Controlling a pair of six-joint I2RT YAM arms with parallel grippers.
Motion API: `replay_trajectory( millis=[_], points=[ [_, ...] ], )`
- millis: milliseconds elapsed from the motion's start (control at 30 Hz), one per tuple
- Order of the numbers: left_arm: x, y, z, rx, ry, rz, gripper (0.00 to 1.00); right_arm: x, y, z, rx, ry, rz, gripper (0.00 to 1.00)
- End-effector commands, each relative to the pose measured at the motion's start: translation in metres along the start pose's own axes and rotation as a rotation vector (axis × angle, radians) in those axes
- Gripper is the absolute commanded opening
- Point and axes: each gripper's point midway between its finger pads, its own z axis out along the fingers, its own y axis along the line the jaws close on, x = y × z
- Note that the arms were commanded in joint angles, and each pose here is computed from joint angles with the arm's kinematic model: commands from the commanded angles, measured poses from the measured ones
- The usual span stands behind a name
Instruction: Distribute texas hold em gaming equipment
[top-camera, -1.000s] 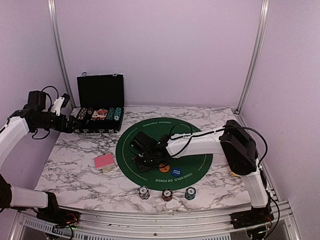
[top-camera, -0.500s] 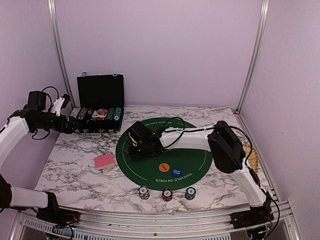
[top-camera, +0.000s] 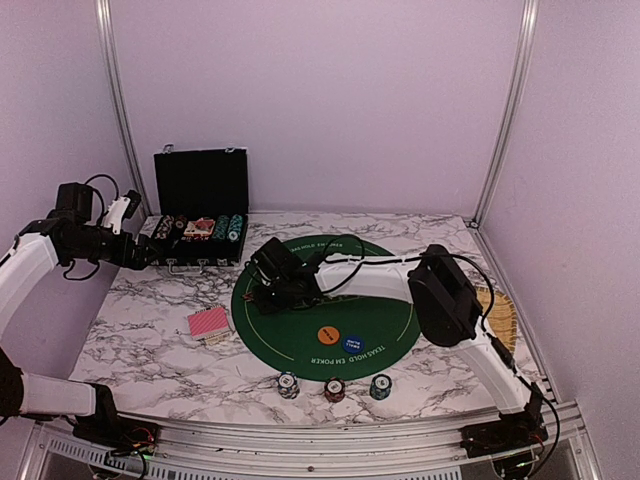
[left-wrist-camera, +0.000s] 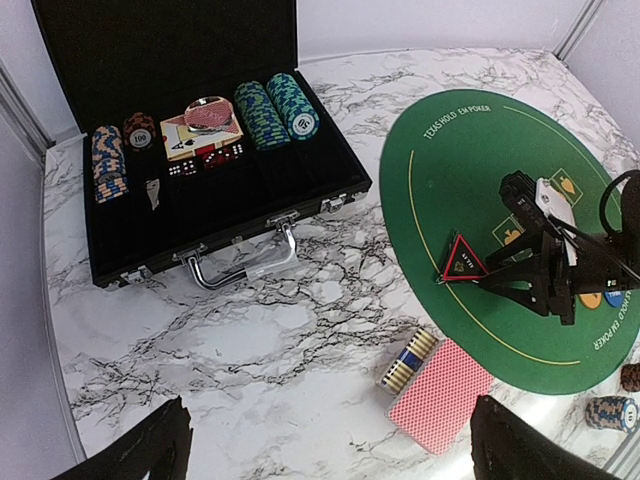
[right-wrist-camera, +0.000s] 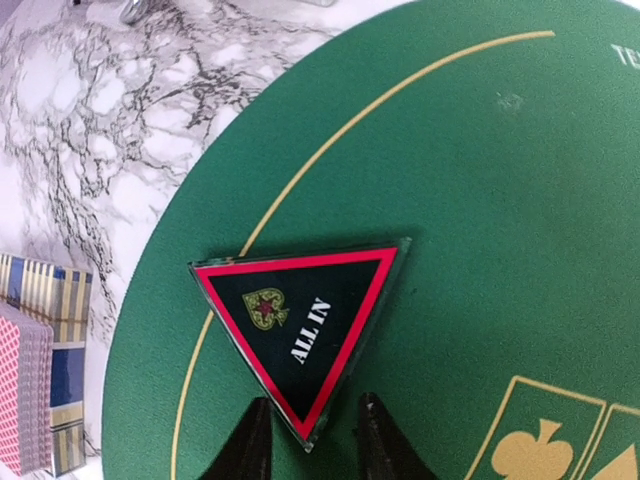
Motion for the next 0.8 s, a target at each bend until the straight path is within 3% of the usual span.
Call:
replay_trajectory(
  millis=[0,100,167,333,567,767],
  points=[
    [-0.006,-0.004,-0.009,0.012,-0.013,0.015,0.99,-0.028,-0.008,-0.045,0.028,-0.066,0.007,0.39],
    [-0.005,-0.005,-0.008,0.018,-0.008,0.016,0.99,-0.022,-0.019,-0.077,0.057,-0.068,0.005,0.63],
    [-0.005,-0.005,-0.008,0.021,-0.006,0.018,0.99,-0.007,-0.03,-0.093,0.083,-0.051,0.007,0.73],
    [-0.005,-0.007,-0.008,0.029,-0.001,0.027,0.99,0.048,-0.06,-0.12,0.146,0.031,0.026,0.86],
    [-0.003,-0.008,-0.008,0.04,0.012,0.032,0.99,0.097,-0.073,-0.135,0.161,0.107,0.052,0.91],
    [-0.006,-0.009,-0.009,0.043,0.008,0.031,0.99,0.112,-0.072,-0.129,0.155,0.142,0.044,0.85]
  ],
)
